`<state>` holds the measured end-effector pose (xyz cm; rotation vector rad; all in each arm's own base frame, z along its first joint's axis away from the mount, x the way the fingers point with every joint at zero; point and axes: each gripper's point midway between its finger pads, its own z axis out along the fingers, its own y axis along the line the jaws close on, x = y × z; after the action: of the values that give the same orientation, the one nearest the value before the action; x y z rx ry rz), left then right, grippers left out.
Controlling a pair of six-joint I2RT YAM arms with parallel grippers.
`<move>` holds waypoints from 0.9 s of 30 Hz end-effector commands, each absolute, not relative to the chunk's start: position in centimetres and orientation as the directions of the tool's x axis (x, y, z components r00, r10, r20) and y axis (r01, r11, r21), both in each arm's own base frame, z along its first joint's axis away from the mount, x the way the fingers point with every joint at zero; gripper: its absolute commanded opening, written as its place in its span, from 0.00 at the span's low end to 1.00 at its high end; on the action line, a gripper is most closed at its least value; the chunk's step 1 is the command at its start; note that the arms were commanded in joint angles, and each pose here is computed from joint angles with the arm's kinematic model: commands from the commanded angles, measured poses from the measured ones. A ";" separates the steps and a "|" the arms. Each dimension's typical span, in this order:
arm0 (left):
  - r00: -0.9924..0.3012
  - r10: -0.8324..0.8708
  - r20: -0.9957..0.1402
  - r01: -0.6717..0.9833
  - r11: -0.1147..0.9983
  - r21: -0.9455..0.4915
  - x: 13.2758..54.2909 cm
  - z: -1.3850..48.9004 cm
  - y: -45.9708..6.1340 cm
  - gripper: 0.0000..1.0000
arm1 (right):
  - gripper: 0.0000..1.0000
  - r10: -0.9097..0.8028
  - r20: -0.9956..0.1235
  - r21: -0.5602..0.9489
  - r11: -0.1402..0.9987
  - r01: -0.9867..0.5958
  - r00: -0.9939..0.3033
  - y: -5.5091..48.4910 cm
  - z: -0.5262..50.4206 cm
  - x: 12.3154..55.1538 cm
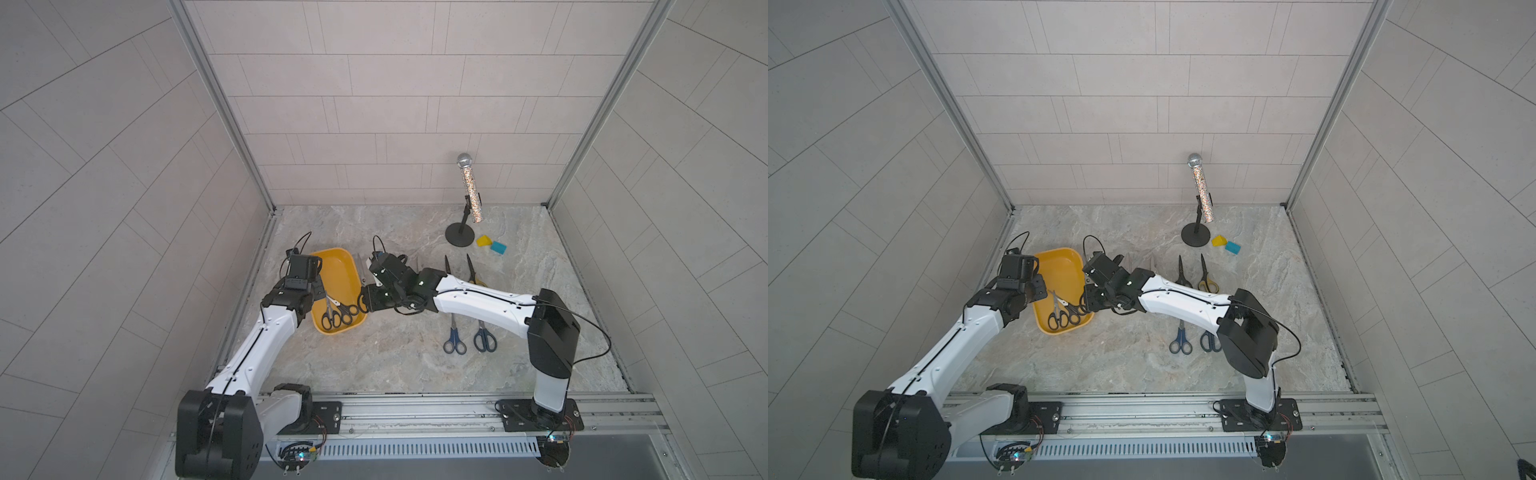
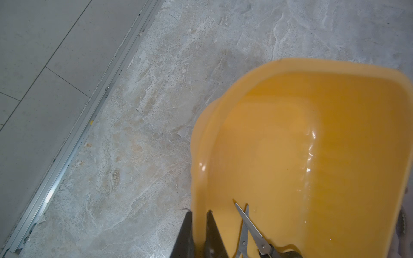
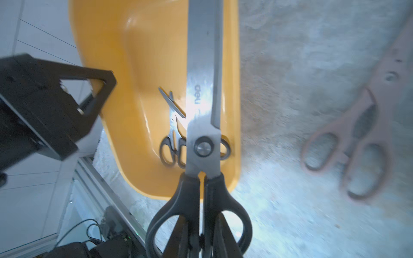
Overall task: Take the scissors out of the storage box
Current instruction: Place the scissors at the center of the board.
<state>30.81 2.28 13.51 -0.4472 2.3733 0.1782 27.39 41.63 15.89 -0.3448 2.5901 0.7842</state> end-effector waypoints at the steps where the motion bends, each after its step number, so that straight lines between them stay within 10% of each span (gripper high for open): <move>1: -0.667 -0.270 -0.695 -0.373 0.928 -0.001 31.5 14.5 2.5 0.00 | 0.04 -0.182 -0.388 0.334 0.886 -0.322 -0.904 36.6 14.0 25.3; 12: -0.669 -0.270 -0.693 -0.373 0.928 -0.001 31.3 14.3 2.5 0.00 | 0.05 -0.126 -0.256 0.145 0.975 -0.167 -0.958 25.9 8.8 19.2; 27: -0.664 -0.265 -0.699 -0.383 0.924 0.013 31.1 14.5 2.8 0.00 | 0.06 -0.042 -0.151 0.150 0.987 -0.065 -0.988 26.3 4.2 16.7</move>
<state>30.83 2.35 13.55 -0.4486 2.3704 0.1832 17.17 26.38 5.38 -0.1283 2.9587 0.2571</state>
